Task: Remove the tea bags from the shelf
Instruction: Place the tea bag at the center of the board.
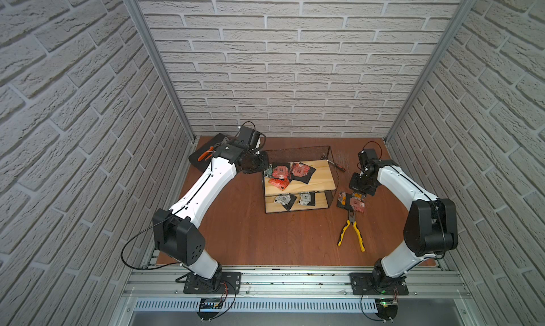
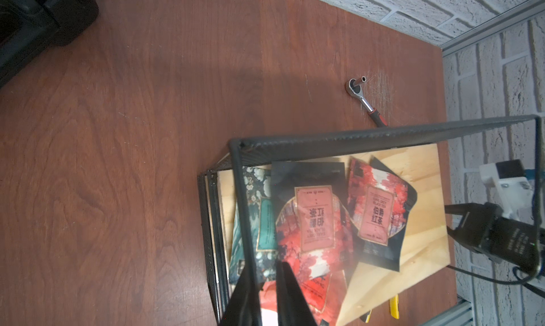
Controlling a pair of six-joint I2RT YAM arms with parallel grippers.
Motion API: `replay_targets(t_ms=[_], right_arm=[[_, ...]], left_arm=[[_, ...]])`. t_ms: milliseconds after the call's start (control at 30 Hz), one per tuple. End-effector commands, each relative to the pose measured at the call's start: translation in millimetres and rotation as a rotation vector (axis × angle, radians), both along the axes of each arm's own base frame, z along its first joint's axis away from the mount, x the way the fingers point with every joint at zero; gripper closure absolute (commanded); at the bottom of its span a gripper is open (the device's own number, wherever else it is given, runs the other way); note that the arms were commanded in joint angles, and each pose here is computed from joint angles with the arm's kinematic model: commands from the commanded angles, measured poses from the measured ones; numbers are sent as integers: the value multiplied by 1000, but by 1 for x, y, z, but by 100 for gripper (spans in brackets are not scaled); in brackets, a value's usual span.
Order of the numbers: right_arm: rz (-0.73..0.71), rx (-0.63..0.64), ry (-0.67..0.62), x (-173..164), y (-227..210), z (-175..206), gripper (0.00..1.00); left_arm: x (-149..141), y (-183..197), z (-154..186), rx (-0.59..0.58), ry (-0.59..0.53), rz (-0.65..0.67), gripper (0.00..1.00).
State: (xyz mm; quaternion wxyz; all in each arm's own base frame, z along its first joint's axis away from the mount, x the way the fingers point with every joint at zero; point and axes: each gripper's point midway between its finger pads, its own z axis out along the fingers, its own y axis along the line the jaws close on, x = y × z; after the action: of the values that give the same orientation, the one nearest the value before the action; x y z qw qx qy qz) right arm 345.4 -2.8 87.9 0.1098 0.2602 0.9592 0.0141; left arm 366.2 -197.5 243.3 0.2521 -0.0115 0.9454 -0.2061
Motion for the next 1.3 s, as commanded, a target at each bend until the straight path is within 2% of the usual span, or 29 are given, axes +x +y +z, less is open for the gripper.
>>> replay_targets(t_ms=[0,233,467,633,867,1033,1133,1267], right_arm=[[15,8,-12,7,4,-13,92],[33,3,48,2,11,-36,82],[29,6,61,-1,15,-42,58],[23,0,20,0,15,-24,47],[-15,-74,-112,0,2,40,37],[-35,-124,-245,-2,-6,99,34],[19,-183,-341,0,1,142,34],[172,-220,-482,6,43,194,33]], left_arm=[[3,-5,10,-12,-28,-13,82],[2,-6,10,-9,-29,-13,82],[1,-6,9,-9,-25,-17,82],[1,-7,9,-10,-26,-20,82],[1,-7,9,-9,-26,-19,82],[1,-7,8,-9,-25,-21,82],[1,-8,8,-10,-27,-22,82],[2,-8,8,-9,-25,-23,82]])
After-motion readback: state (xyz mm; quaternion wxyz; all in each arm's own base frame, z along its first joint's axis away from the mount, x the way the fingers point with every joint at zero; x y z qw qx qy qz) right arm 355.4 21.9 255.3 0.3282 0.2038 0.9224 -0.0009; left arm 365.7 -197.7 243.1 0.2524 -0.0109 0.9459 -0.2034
